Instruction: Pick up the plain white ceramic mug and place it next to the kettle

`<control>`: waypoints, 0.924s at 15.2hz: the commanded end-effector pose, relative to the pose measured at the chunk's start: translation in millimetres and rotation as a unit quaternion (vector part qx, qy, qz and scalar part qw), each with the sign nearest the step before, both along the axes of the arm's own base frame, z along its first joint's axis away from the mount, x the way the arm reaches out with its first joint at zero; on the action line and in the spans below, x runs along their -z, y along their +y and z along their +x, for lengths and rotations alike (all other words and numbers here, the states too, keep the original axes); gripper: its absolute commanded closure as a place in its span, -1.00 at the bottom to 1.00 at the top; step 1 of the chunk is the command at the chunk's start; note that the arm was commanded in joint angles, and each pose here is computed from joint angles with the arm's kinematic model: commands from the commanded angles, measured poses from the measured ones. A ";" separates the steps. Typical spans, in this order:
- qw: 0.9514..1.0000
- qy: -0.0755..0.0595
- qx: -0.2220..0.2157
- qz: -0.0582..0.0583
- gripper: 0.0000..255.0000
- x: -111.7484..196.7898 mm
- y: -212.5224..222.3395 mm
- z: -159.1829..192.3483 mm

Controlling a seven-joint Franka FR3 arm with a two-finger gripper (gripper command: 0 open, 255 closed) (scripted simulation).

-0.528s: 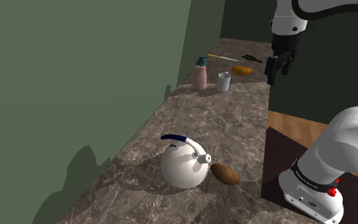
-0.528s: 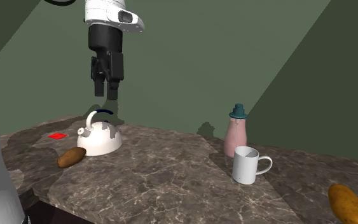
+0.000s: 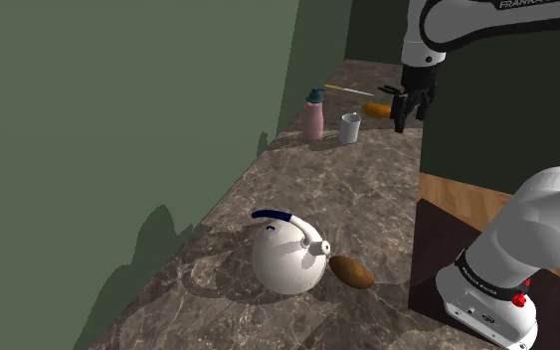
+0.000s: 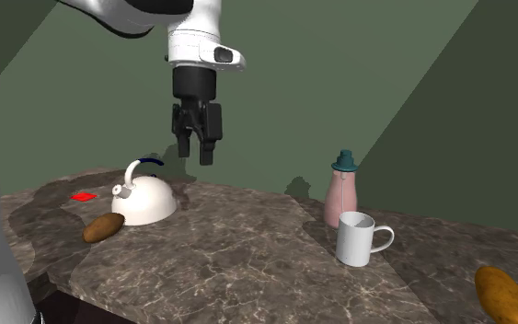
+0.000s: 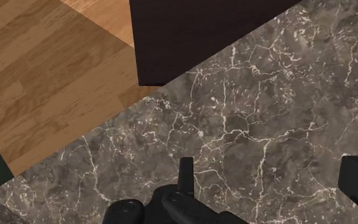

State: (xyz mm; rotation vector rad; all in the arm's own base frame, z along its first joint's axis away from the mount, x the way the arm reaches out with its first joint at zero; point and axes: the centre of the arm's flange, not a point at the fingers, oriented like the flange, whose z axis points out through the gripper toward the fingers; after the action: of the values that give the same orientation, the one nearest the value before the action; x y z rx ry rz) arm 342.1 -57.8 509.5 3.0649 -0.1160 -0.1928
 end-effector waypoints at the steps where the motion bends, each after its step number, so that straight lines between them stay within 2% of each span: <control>1: 1.000 -0.008 0.005 0.000 -1.00 11.2 -8.6 18.5; 14: 0.998 -0.052 0.035 0.004 -1.00 88.0 -73.2 144.8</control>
State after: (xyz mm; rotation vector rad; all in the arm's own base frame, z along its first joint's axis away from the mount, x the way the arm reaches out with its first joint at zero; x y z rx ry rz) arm 475.1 -127.6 426.9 3.0802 -0.2207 -0.0491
